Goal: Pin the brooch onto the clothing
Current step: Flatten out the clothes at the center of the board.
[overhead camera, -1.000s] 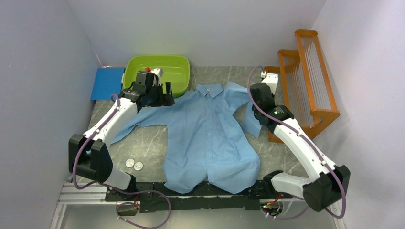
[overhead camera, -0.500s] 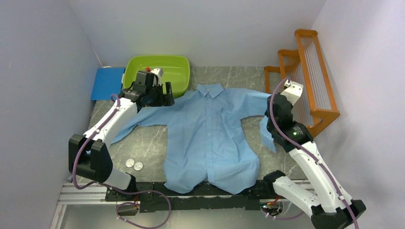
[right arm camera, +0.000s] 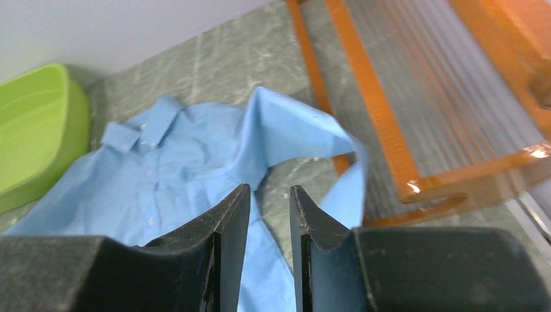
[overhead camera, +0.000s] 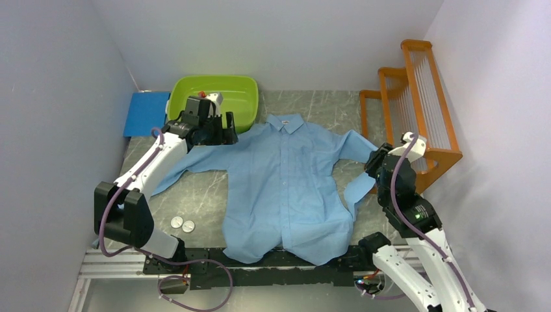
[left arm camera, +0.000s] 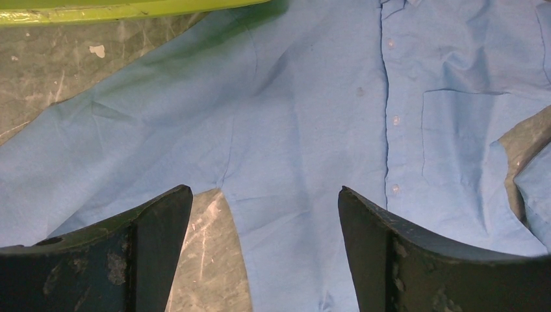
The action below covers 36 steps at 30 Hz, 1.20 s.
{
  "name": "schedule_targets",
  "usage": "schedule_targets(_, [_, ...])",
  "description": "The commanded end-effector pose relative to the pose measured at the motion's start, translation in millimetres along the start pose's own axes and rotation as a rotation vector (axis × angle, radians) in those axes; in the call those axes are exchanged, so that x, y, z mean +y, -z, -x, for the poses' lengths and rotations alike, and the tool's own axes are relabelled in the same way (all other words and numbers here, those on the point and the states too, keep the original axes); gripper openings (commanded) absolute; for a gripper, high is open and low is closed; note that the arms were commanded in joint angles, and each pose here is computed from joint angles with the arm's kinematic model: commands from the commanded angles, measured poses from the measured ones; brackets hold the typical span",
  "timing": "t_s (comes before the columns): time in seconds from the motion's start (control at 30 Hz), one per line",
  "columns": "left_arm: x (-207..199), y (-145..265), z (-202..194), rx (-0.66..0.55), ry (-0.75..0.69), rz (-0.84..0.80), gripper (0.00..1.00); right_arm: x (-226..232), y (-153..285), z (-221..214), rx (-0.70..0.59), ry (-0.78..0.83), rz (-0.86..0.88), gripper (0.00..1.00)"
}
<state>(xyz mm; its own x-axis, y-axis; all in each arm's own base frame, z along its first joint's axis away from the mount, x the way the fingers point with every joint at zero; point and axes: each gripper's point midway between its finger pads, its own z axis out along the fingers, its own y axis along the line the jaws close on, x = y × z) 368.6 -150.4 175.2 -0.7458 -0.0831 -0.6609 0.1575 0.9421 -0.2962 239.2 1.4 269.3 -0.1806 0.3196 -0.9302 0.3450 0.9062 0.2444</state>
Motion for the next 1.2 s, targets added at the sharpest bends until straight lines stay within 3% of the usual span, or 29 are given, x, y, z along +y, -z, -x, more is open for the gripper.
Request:
schedule_targets(0.0, [-16, 1, 8, 0.008, -0.048, -0.047, 0.88, 48, 0, -9, 0.038, 0.048, 0.255, 0.33])
schedule_targets(0.33, [-75, -10, -35, 0.124, -0.143, -0.047, 0.87, 117, -48, -91, 0.369, 0.187, 0.424, 0.38])
schedule_targets(0.47, [-87, -27, -31, 0.053, -0.082, -0.073, 0.81, 153, -81, -101, 0.409, 0.2, 0.46, 0.44])
schedule_targets(0.7, [-103, -78, -13, 0.075, -0.091, -0.053, 0.73, 212, -137, -135, 0.514, 0.218, 0.536, 0.58])
schedule_targets(0.9, [-102, -130, -9, 0.096, -0.12, -0.004, 0.66, 227, -173, -181, 0.622, 0.234, 0.522, 0.58])
schedule_targets(1.17, [-81, -185, -22, 0.139, -0.155, 0.115, 0.6, 213, -213, -219, 0.721, 0.214, 0.429, 0.56])
